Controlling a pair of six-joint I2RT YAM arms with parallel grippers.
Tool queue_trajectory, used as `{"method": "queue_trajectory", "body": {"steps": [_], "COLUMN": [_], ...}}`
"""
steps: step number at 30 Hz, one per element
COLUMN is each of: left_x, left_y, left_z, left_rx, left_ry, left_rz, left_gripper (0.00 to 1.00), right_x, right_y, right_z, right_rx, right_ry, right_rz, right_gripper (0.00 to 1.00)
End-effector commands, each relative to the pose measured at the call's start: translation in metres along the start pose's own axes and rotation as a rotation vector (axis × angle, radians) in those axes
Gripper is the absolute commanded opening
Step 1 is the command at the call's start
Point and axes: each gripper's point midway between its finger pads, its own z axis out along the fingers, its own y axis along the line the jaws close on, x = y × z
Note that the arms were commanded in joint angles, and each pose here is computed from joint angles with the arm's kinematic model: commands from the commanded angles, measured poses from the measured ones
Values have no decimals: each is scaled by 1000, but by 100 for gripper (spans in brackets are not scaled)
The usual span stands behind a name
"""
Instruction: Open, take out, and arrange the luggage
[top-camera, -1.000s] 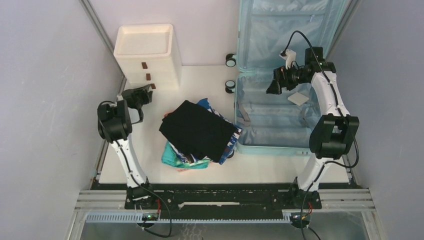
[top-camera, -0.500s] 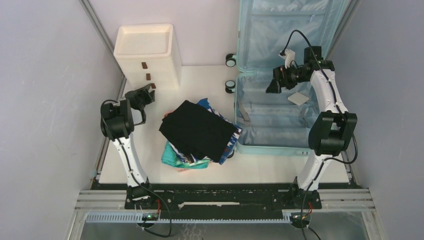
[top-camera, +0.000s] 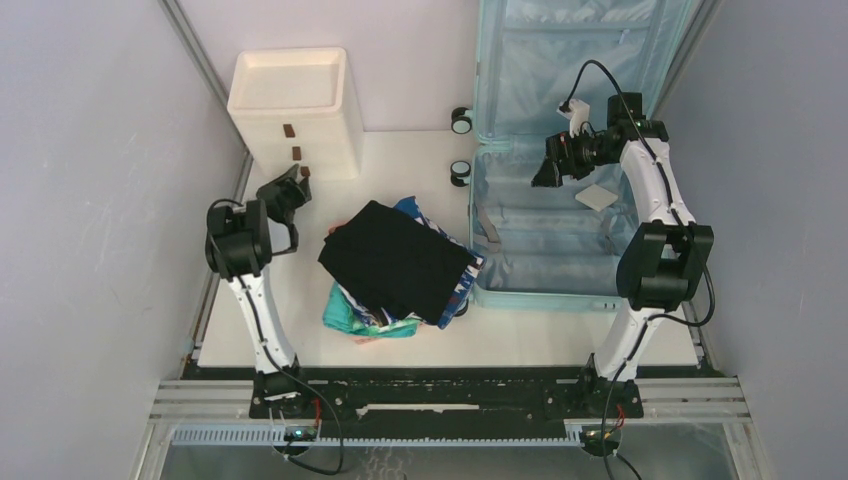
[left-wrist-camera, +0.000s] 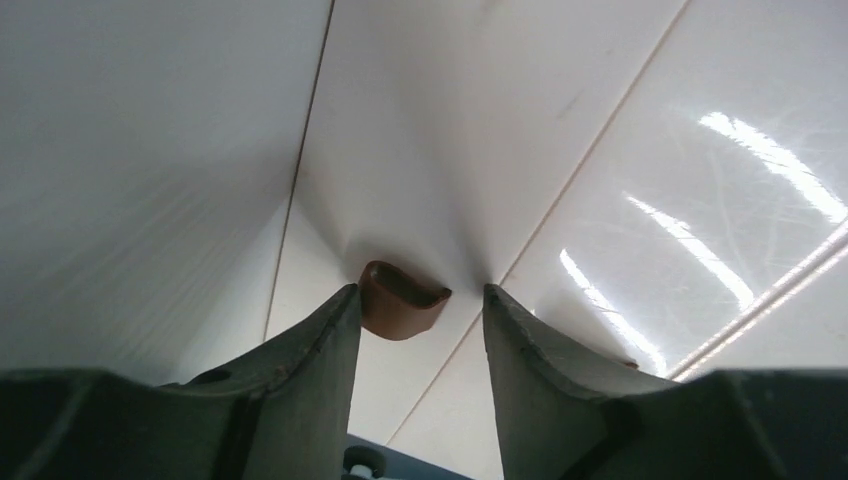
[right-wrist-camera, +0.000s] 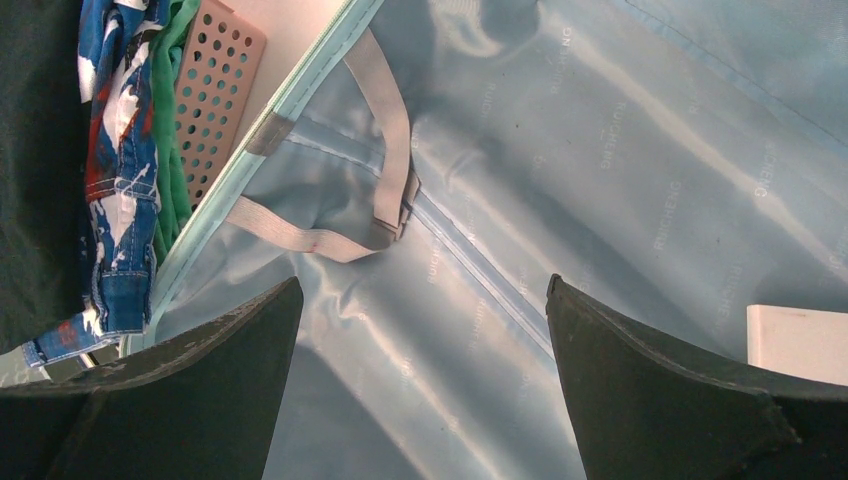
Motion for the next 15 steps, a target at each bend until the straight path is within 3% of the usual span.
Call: {"method": "queue_trajectory", "body": {"steps": [1,15], "left_x": [-5,5], "left_y": [-17,5], "left_z": [-13,-16], "left_rx": [72,56], "left_ry": [-98,-116], "left_rz": [-160,-289], "left_gripper": [56,55], "right_x": [-16,-19], "right_y": [1,2], "right_z": [-6,-5], "right_rx": [10,-7], "right_ry": [-33,-42], "right_rz": [-40,-41], "right_gripper": [100,100]}}
